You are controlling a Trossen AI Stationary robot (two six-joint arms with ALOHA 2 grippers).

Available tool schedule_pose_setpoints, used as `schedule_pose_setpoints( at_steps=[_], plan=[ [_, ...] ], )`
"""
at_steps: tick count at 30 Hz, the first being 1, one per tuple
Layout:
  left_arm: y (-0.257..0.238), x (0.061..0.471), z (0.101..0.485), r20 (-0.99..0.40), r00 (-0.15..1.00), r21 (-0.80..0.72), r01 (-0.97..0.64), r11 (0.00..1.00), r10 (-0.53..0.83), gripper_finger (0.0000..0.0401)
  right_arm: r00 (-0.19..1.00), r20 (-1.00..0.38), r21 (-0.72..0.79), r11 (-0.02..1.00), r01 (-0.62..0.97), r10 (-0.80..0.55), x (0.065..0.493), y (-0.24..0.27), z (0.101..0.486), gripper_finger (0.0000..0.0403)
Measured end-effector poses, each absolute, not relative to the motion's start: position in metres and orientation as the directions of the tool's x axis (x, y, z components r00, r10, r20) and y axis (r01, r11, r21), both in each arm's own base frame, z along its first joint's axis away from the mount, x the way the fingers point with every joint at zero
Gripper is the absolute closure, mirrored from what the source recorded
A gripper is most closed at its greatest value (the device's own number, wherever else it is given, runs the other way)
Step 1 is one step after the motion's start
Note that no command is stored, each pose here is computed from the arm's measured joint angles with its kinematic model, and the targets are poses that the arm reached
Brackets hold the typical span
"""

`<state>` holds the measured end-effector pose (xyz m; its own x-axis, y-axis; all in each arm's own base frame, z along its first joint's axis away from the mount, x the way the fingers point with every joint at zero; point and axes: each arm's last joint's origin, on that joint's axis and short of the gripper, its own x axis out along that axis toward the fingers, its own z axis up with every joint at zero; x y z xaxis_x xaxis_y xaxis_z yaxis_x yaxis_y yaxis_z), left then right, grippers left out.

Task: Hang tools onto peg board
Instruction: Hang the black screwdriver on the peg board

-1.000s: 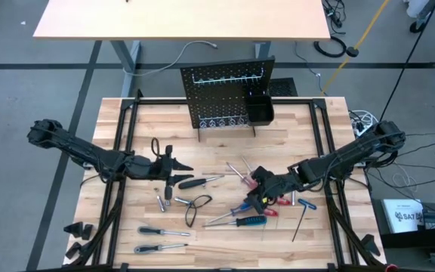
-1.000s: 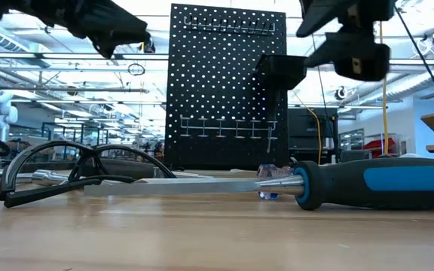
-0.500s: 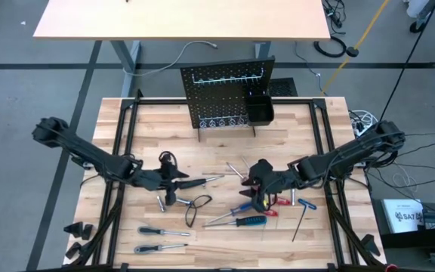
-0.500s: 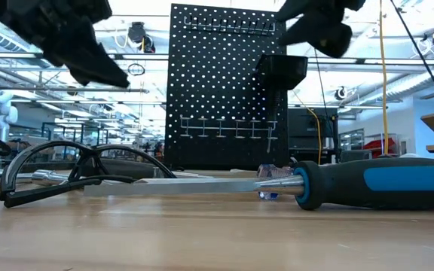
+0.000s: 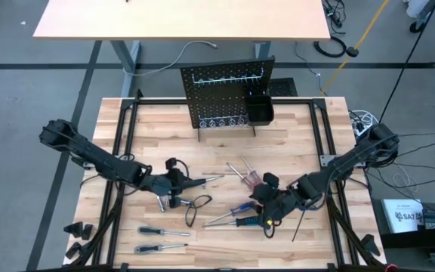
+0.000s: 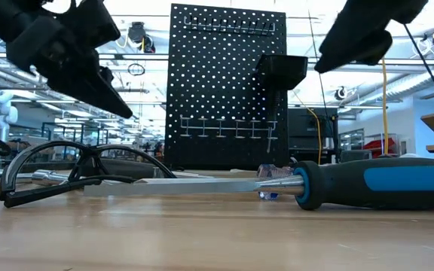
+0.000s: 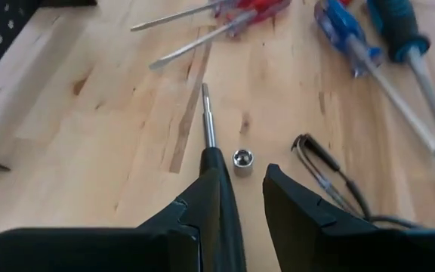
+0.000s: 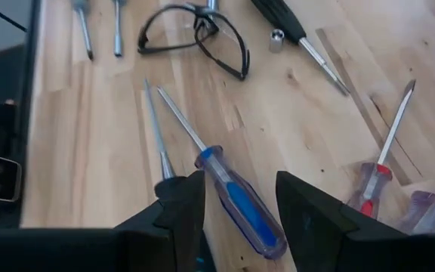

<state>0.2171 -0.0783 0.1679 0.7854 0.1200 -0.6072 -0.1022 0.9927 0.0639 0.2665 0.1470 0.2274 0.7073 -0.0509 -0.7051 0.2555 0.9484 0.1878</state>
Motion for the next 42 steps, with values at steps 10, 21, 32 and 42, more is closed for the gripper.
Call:
schedule_pose_setpoints(
  at_steps=[10, 21, 32, 42],
  plan=[
    [-0.079, 0.219, 0.156, -0.648, 0.749, 0.118, -0.082, 0.99, 0.139, 0.0294, 0.694, -0.718, 0.132, 0.968, 0.212, -0.054, 0.286, 0.159, 0.194, 0.0248],
    [-0.078, 0.217, 0.155, -0.659, 0.736, 0.133, -0.093, 0.987, 0.158, 0.0279, 0.668, -0.741, 0.072, 0.98, 0.184, -0.071, 0.291, 0.16, 0.179, 0.0248],
    [-0.077, 0.217, 0.155, -0.649, 0.738, 0.15, -0.115, 0.982, 0.185, 0.0203, 0.703, -0.707, 0.035, 0.99, 0.136, -0.072, 0.299, 0.154, 0.183, 0.0248],
    [-0.076, 0.217, 0.146, -0.692, 0.697, 0.151, -0.118, 0.981, 0.19, 0.0202, 0.709, -0.701, 0.032, 0.991, 0.131, -0.071, 0.301, 0.153, 0.183, 0.0248]
  ],
)
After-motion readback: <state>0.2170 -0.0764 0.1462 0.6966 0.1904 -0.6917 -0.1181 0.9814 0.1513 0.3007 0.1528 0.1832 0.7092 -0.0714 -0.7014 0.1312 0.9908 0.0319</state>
